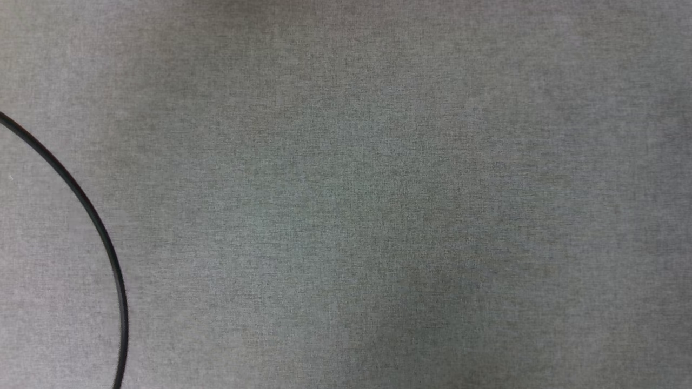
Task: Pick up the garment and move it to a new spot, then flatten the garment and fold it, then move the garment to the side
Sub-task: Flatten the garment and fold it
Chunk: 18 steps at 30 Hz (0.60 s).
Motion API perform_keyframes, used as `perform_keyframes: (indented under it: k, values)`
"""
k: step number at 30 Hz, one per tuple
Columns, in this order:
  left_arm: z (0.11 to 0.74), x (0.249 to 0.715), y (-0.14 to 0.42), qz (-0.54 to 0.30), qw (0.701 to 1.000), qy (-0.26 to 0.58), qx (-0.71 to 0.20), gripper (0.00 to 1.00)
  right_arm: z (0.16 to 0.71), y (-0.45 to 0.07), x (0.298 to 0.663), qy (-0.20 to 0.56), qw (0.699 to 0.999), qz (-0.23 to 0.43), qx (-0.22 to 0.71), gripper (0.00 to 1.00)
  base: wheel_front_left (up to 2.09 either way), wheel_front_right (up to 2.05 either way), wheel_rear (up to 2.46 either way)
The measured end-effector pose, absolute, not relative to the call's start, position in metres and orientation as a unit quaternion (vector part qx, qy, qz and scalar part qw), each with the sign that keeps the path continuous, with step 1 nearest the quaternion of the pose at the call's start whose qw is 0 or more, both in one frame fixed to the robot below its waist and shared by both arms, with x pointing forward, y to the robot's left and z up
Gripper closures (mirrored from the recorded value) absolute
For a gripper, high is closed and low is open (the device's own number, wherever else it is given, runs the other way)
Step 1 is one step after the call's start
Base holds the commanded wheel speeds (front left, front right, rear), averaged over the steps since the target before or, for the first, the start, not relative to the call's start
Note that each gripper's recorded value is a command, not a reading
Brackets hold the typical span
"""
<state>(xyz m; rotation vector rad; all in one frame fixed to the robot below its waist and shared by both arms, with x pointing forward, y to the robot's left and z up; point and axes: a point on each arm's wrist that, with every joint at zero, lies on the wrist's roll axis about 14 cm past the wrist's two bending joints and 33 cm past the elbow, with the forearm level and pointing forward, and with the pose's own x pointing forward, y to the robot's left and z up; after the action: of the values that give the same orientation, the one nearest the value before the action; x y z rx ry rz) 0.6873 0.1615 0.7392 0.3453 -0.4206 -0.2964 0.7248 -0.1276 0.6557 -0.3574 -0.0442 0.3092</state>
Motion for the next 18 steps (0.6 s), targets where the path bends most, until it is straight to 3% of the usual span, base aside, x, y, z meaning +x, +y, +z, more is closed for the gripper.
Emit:
perform_keyframes:
  k: [9, 18]
  values:
    - [0.638, 0.671, 0.164, -0.172, 0.968, -0.115, 0.140, 1.00, 0.563, -0.112, 0.695, 0.063, 0.964, 0.196, -0.165, 1.00, 0.00, 0.00, 0.00]
    - [0.545, 0.611, 0.166, -0.194, 0.974, -0.018, 0.114, 1.00, 0.495, -0.114, 0.635, 0.133, 0.947, 0.239, -0.169, 1.00, 0.00, 0.00, 0.00]
